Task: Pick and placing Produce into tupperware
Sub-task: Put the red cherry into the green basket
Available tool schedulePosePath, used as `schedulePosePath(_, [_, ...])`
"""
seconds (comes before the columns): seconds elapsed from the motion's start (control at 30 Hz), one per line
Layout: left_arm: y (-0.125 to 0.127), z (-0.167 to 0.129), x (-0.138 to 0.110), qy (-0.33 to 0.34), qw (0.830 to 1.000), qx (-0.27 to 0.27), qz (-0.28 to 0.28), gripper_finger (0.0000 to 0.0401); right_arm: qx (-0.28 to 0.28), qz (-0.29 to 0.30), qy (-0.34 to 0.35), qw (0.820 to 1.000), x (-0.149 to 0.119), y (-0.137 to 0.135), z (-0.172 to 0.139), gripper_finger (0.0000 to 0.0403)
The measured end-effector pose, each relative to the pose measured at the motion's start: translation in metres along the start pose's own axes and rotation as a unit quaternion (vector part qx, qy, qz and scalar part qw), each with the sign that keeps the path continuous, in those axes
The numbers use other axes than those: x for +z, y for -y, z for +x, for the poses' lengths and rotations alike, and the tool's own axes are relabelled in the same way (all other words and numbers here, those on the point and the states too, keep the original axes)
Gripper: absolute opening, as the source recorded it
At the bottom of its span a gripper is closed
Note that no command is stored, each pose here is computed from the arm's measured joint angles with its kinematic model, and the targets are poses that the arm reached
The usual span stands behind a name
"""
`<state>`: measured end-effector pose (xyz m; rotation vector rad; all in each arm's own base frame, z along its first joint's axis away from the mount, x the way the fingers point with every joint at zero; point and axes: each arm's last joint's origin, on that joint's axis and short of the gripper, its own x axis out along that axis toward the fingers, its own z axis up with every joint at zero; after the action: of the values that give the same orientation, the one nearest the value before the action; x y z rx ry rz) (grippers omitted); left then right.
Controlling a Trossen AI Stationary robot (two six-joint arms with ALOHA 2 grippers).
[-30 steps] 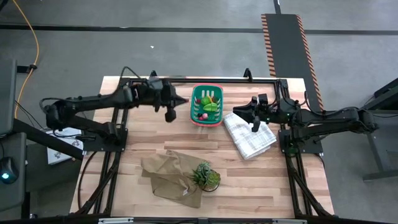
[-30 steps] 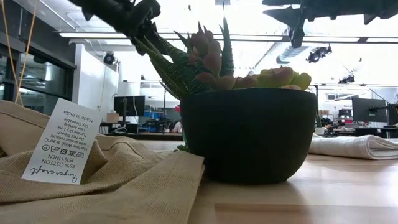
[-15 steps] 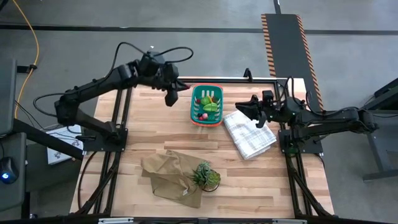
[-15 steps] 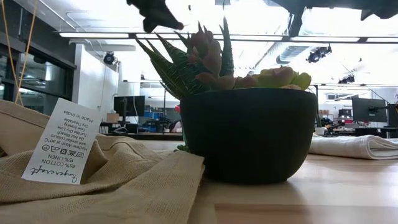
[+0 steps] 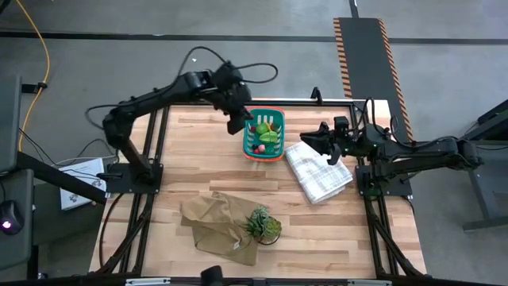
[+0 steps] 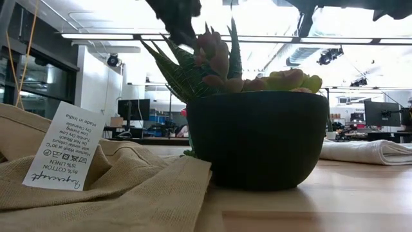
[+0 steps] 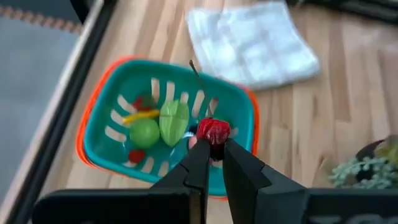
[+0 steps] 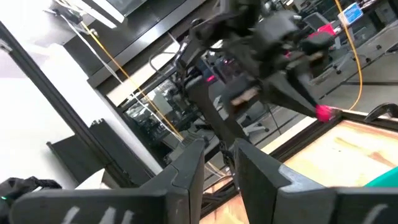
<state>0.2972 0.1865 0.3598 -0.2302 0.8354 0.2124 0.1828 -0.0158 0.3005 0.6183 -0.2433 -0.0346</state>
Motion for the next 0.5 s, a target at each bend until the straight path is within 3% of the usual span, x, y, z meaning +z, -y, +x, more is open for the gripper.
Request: schedulePosePath(0.5, [-0.025,0.090,-0.012,-0.093,0.995,0.002,-0.028,0.0028,-0.008,-0.002,-0.042,0.999,-0.007,0.003,0.000,0.0079])
